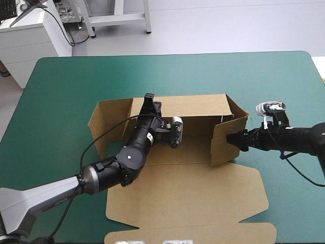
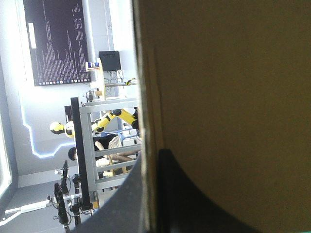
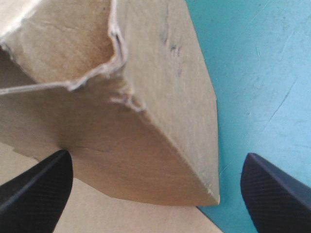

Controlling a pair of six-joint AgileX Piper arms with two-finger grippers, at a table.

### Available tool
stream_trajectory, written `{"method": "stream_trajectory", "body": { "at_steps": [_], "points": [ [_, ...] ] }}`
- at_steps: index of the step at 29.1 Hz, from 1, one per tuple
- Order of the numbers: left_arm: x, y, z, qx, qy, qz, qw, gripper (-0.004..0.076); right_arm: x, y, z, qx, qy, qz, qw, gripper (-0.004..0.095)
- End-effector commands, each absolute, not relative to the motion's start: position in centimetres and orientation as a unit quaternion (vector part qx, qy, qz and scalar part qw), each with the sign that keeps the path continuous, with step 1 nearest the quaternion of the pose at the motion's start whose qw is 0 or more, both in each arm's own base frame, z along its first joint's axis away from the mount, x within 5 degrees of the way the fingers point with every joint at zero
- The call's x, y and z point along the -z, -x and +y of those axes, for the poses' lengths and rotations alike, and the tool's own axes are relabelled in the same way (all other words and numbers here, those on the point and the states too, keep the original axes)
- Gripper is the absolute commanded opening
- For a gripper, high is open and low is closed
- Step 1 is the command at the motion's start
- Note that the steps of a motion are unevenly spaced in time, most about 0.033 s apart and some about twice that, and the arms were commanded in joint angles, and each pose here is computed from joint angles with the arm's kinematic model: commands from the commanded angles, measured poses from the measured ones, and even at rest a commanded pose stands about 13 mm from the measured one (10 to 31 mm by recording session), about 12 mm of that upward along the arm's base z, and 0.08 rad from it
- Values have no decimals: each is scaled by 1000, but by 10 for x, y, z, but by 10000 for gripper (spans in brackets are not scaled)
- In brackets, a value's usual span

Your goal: Fold the box

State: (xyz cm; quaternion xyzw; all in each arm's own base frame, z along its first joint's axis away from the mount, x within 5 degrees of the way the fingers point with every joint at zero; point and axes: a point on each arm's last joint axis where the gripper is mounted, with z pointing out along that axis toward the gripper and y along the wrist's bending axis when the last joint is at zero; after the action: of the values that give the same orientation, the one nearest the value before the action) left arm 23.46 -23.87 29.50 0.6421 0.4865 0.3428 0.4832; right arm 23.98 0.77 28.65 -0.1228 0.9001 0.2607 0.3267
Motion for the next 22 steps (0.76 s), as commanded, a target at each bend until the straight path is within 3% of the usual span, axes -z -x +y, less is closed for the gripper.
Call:
{"method": "stream_trajectory", "body": {
  "at_steps": [1, 13, 22],
  "points": [
    [-318, -232, -234, -367, -621, 470, 509, -8, -299, -245, 18, -231, 152, 878, 390, 864],
    [-318, -232, -234, -367, -621, 470, 509, -8, -292, -238, 68, -189, 199, 867, 416, 864],
    [-318, -232, -234, -366, -620, 471, 510, -8, -281, -217, 93, -142, 172, 832, 508, 803]
  ]
}}
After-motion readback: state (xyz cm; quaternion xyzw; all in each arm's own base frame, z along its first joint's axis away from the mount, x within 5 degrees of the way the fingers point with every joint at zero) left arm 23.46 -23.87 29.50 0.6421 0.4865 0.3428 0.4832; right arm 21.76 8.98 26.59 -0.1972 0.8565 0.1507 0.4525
